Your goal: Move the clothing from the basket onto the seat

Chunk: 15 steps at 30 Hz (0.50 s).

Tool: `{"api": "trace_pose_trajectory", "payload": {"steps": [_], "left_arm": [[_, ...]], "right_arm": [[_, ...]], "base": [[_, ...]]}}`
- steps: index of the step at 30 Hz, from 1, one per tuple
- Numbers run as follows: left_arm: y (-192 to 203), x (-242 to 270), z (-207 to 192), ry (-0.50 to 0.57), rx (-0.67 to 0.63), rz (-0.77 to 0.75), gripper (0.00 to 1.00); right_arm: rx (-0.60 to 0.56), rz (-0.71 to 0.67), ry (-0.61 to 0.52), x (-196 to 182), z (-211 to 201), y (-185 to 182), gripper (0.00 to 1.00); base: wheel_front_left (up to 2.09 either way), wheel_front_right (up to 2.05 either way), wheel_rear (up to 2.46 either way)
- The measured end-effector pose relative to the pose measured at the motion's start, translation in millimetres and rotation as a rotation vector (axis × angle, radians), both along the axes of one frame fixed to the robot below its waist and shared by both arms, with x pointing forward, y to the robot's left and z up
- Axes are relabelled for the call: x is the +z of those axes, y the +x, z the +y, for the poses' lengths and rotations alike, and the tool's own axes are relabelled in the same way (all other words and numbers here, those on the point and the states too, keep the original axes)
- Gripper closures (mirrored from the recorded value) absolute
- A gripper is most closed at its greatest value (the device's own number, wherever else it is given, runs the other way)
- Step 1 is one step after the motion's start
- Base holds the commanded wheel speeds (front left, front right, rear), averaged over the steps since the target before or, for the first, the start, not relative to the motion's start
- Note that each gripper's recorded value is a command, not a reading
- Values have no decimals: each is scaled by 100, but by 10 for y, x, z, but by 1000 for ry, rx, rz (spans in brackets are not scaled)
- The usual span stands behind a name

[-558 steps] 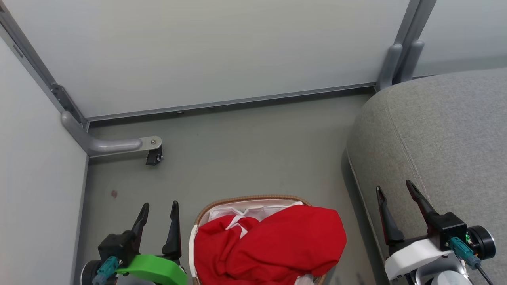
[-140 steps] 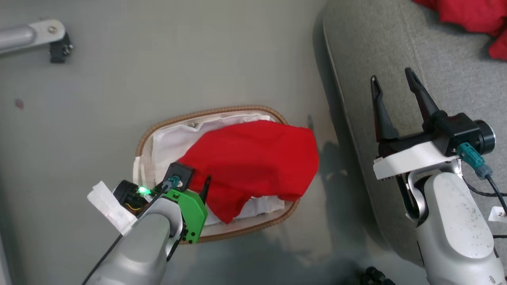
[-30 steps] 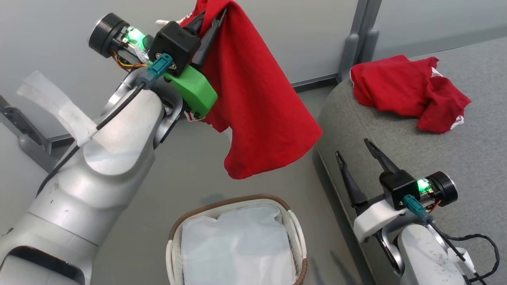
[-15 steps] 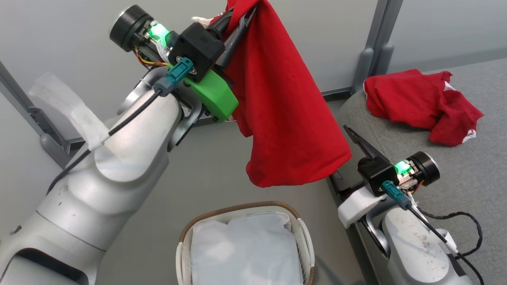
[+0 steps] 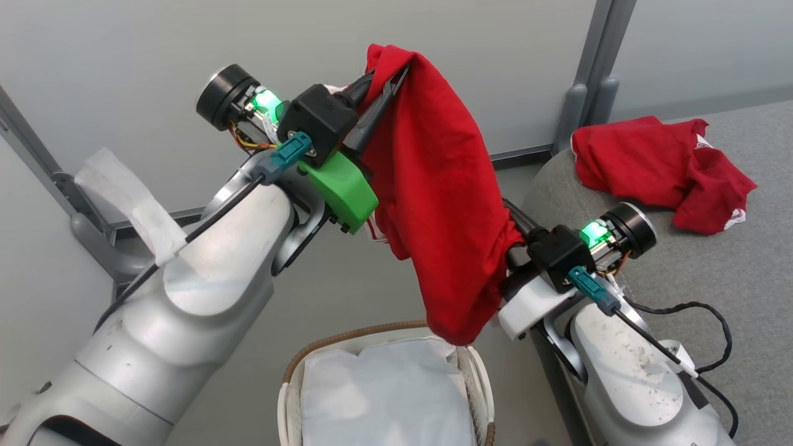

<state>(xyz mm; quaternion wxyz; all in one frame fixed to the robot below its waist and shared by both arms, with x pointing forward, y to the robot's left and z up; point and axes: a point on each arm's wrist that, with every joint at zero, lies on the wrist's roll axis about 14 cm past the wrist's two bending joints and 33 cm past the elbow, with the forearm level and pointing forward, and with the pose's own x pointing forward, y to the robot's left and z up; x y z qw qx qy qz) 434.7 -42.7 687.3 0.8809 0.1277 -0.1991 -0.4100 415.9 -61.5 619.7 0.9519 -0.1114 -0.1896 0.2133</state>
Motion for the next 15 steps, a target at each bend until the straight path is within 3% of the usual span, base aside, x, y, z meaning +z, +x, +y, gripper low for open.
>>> {"api": "trace_pose_trajectory", "payload": {"steps": [7, 9, 11, 12, 13, 15], "left_arm": [[32, -250, 98, -62, 29, 101, 100], [53, -316, 141, -81, 43, 125, 73], [61, -422, 179, -93, 57, 153, 39], [62, -469, 191, -97, 61, 166, 13], [59, -529, 206, -104, 66, 182, 0], [54, -615, 230, -112, 76, 201, 0]], "right_arm": [[9, -6, 13, 34, 14, -19, 100], [2, -10, 18, 49, -10, -12, 100], [-8, -15, 24, 70, -46, 1, 100], [-13, -16, 26, 74, -63, 8, 100], [-20, -17, 29, 81, -86, 15, 100], [-32, -20, 34, 94, -126, 29, 100]], "base": [[0, 0, 0], [0, 0, 0], [0, 0, 0], [0, 0, 0], [0, 0, 0], [0, 0, 0]]}}
